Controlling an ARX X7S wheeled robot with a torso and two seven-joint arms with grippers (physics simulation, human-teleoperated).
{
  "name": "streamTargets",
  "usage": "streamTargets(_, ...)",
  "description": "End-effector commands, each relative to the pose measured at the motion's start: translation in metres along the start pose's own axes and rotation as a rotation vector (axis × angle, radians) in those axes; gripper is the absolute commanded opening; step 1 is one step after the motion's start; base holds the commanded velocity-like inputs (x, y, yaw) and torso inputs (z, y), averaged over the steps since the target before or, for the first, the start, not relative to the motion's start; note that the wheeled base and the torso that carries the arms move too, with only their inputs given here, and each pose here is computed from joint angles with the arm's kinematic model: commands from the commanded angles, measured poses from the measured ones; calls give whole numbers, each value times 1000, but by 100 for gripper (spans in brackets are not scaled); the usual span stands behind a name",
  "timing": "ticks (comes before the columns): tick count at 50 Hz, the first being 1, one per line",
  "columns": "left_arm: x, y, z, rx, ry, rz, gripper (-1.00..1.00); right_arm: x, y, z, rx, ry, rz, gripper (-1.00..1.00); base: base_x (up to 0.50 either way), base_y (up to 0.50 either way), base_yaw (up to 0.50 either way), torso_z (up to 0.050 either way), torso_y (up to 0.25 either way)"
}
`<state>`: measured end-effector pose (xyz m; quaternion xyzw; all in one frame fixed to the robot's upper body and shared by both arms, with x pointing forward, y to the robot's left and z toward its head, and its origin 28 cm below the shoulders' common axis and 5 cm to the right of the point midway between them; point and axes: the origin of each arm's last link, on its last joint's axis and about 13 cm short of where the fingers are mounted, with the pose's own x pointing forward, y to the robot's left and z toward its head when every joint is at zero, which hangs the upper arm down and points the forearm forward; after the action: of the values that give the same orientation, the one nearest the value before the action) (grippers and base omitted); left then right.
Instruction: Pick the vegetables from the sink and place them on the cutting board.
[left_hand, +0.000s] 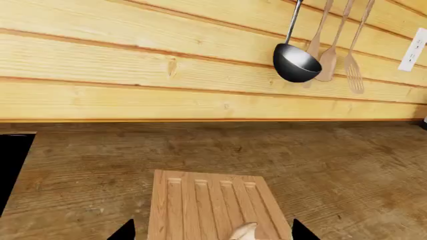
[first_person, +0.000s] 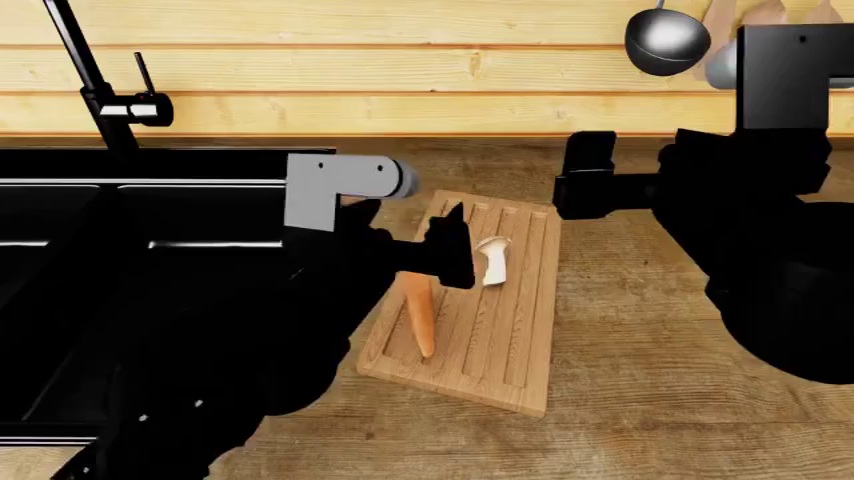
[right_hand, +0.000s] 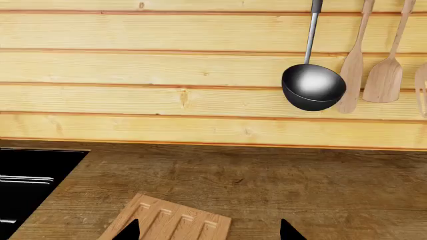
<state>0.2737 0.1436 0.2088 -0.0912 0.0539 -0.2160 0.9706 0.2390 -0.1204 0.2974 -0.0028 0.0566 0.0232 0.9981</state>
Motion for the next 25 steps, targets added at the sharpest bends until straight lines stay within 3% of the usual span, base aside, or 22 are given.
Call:
streamTargets(1,-31,-4,41,35,-221,26,100,-11,-5,3,20,-42,-3,100,0,0,0,0,0)
streamTargets(6,-54,-1,56,75,-371,62,100,-26,-8,2,27,-84,-4,100,0,0,0,0,0)
streamTargets(14,-88,2,66,101,-489,133,100,-49,-7,-10,16,-140,3,100,0,0,0,0,0)
streamTargets(25,-123,13,50,128,-663,197,100,-86,7,-33,-34,-397,3,100,0,0,0,0,0)
